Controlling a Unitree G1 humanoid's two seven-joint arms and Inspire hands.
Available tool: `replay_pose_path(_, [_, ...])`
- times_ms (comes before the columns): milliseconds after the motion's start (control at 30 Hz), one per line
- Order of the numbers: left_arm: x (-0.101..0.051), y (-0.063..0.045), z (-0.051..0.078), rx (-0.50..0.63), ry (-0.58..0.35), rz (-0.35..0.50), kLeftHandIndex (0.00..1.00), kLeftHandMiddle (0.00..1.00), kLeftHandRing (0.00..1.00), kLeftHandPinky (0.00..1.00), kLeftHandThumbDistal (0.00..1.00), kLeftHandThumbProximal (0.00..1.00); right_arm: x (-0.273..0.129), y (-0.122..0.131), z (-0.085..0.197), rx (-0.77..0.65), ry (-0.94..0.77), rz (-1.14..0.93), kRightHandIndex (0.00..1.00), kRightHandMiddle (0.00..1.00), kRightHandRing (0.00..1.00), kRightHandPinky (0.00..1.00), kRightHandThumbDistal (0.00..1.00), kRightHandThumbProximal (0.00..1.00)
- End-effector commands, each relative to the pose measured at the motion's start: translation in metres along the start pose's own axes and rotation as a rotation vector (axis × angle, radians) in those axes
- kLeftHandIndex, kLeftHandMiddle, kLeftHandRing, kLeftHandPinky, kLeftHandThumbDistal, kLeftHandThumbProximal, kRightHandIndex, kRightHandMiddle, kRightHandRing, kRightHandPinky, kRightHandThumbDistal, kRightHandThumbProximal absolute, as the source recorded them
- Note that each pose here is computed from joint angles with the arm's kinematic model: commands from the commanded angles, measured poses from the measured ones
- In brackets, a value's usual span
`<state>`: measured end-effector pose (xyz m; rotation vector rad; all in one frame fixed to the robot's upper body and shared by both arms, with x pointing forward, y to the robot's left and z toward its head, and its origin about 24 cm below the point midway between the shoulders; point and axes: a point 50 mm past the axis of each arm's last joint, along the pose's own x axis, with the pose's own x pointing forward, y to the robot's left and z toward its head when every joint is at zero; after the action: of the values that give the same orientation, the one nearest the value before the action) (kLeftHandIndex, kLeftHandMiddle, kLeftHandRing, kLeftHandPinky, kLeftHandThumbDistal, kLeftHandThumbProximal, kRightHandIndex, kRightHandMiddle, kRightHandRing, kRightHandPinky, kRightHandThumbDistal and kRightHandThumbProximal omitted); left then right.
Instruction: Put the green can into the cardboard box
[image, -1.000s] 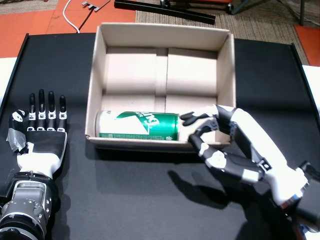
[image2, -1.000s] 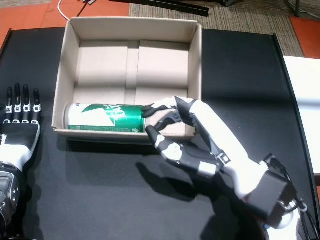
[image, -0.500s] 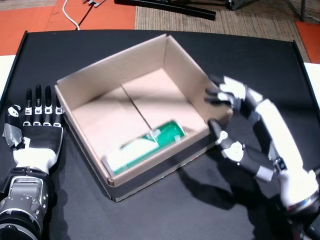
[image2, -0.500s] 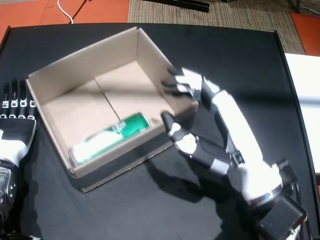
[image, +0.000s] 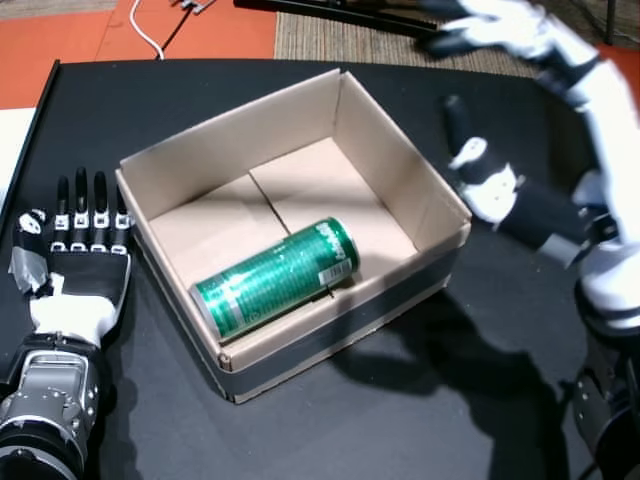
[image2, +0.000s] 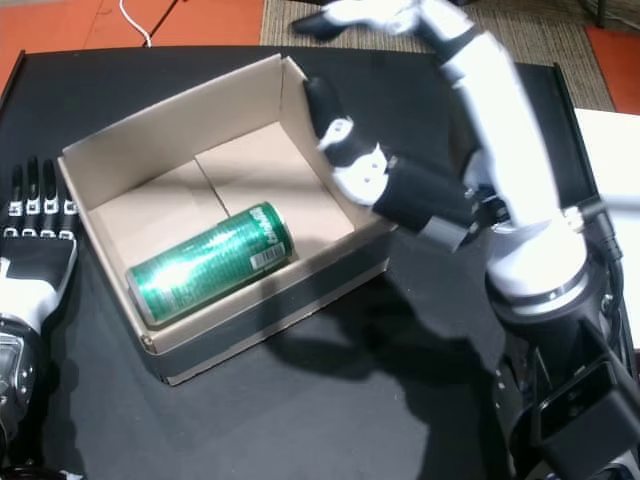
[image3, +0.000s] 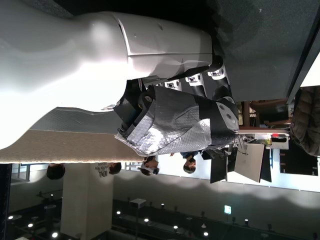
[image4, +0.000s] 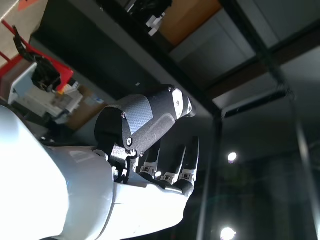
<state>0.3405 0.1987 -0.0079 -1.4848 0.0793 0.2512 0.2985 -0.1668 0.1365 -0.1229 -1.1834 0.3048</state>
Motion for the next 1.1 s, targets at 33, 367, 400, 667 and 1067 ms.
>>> replay_pose_path(33, [-0.010, 0.021, -0.003, -0.012, 0.015, 0.089, 0.53, 0.54, 0.67, 0.79, 0.00, 0.55, -0.027, -0.014, 0.001, -0.007, 0.085, -0.043, 0.42, 0.49, 0.54, 0.59, 0.57, 0.14])
replay_pose_path(367, [-0.010, 0.021, 0.002, 0.016, 0.011, 0.093, 0.51, 0.54, 0.65, 0.77, 0.00, 0.55, -0.117, -0.018, 0.004, 0.139, 0.412, 0.033, 0.50, 0.53, 0.59, 0.65, 0.68, 0.22])
replay_pose_path(400, [-0.010, 0.022, 0.002, 0.014, 0.011, 0.090, 0.51, 0.54, 0.65, 0.77, 0.00, 0.54, -0.125, -0.017, 0.006, 0.144, 0.442, 0.037, 0.50, 0.53, 0.58, 0.64, 0.67, 0.23])
replay_pose_path(667, [-0.010, 0.022, 0.004, 0.023, 0.013, 0.094, 0.51, 0.54, 0.63, 0.76, 0.00, 0.53, -0.172, -0.007, 0.025, 0.138, 0.657, 0.038, 0.48, 0.53, 0.59, 0.65, 0.69, 0.17])
replay_pose_path(1067, [-0.010, 0.022, 0.007, 0.022, 0.007, 0.097, 0.51, 0.53, 0.63, 0.75, 0.00, 0.56, -0.209, -0.002, 0.044, 0.105, 0.874, -0.020, 0.42, 0.45, 0.53, 0.59, 0.84, 0.21])
